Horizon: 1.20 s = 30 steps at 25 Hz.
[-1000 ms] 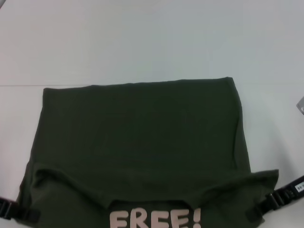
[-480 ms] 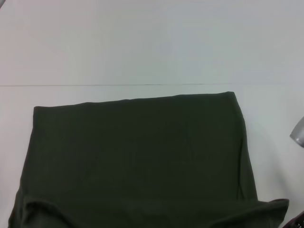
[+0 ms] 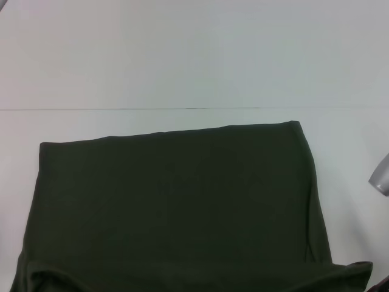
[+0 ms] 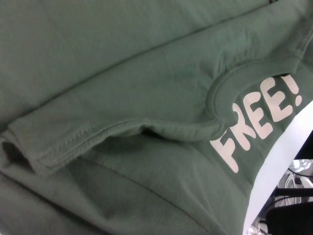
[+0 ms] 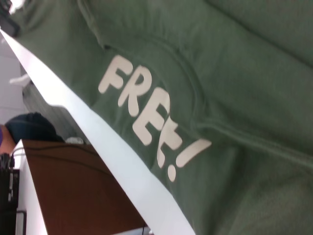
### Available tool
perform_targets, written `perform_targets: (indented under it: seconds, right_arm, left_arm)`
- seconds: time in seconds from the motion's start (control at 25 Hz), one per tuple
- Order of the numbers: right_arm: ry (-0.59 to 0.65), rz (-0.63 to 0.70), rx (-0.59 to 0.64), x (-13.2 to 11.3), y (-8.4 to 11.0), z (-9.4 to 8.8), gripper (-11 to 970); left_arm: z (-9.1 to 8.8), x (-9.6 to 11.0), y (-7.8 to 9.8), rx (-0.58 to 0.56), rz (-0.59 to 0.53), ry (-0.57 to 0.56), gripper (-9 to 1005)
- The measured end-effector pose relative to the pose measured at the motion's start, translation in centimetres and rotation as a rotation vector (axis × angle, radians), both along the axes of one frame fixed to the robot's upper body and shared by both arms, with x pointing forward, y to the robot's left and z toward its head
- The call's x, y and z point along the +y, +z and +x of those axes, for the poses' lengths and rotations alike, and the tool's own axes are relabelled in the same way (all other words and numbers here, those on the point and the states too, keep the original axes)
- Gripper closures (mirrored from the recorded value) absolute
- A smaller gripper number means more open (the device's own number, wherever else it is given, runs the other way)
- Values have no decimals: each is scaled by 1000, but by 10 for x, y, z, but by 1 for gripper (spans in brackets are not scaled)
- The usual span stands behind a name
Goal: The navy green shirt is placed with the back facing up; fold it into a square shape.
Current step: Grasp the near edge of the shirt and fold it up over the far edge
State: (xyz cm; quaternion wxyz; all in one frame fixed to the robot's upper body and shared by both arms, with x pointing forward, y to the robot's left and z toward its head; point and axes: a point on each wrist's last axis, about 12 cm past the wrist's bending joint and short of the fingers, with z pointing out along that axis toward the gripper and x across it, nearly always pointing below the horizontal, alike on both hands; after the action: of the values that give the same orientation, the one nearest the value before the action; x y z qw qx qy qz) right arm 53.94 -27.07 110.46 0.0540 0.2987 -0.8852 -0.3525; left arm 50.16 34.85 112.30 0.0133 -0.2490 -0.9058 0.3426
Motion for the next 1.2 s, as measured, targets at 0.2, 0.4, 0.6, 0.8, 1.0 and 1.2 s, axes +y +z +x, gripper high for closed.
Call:
perform_targets:
  seconds: [0.2, 0.4, 0.6, 0.8, 1.0, 1.2]
  right_arm:
    - [-77, 94, -63, -4, 6, 7, 927]
    - [-235, 163, -130, -18, 6, 18, 927]
    - [-417, 254, -197, -28, 6, 31, 927]
    - [-584, 262, -243, -34, -3, 43, 927]
    - [-699, 244, -317, -28, -15, 54, 927]
    - [-744, 257, -394, -15, -19, 64, 927]
  left_arm:
    - [6, 4, 8, -66, -54, 47, 884]
    - [13, 18, 20, -183, -160, 167, 882]
    - [20, 29, 24, -240, -208, 315, 879]
    - [28, 34, 19, -281, -216, 444, 876]
    - [39, 35, 6, -339, -183, 571, 874]
    - [46, 32, 5, -418, -244, 636, 871]
